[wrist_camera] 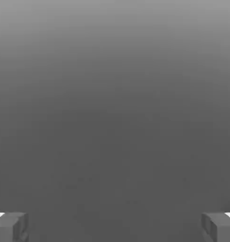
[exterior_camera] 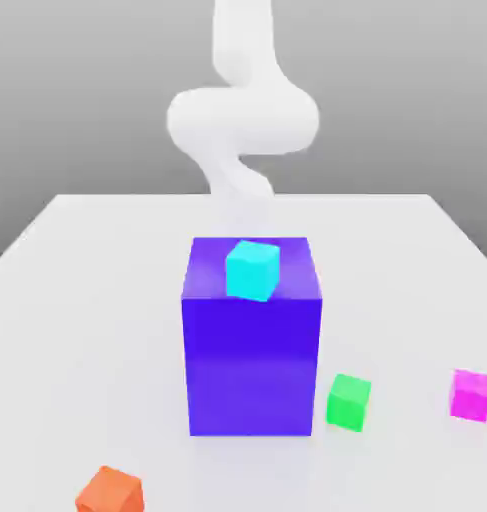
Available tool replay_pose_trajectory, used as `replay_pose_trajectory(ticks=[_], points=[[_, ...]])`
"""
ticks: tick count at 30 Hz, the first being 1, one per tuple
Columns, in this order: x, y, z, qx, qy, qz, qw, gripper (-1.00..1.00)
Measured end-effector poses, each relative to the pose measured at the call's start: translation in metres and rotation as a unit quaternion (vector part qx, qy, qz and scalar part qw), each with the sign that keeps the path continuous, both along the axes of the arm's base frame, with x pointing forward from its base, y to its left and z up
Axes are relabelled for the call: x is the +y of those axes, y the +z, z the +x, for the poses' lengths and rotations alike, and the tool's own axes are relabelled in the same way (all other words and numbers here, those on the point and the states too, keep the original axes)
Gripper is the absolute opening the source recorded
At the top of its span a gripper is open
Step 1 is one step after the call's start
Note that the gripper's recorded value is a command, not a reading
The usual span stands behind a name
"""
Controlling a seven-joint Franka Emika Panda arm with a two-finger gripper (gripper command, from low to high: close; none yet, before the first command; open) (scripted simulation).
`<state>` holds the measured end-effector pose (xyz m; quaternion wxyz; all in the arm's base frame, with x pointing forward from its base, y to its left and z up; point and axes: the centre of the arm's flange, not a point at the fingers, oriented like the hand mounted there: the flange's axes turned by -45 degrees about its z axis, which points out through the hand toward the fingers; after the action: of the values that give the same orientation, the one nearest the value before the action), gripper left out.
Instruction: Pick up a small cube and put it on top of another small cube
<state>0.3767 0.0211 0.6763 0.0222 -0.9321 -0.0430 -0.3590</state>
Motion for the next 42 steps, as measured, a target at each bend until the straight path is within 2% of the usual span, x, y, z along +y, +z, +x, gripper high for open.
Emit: replay_pose_trajectory(ticks=[6,13,18,23,29,34,35,42], points=[[0.069,-0.094,0.053,0.075,0.126,-0.014,0.989,0.00],[0.162,-0.212,0.068,0.153,0.258,-0.052,0.952,0.00],[0.223,-0.299,0.050,0.201,0.344,-0.093,0.913,0.00],[0.278,-0.384,0.007,0.239,0.431,-0.148,0.858,0.00],[0.301,-0.476,-0.043,0.275,0.500,-0.218,0.792,0.00],[0.304,-0.539,-0.050,0.278,0.510,-0.228,0.782,0.00],[0.304,-0.546,-0.051,0.278,0.510,-0.228,0.782,-1.00],[0.304,-0.546,-0.051,0.278,0.510,-0.228,0.781,-1.00]])
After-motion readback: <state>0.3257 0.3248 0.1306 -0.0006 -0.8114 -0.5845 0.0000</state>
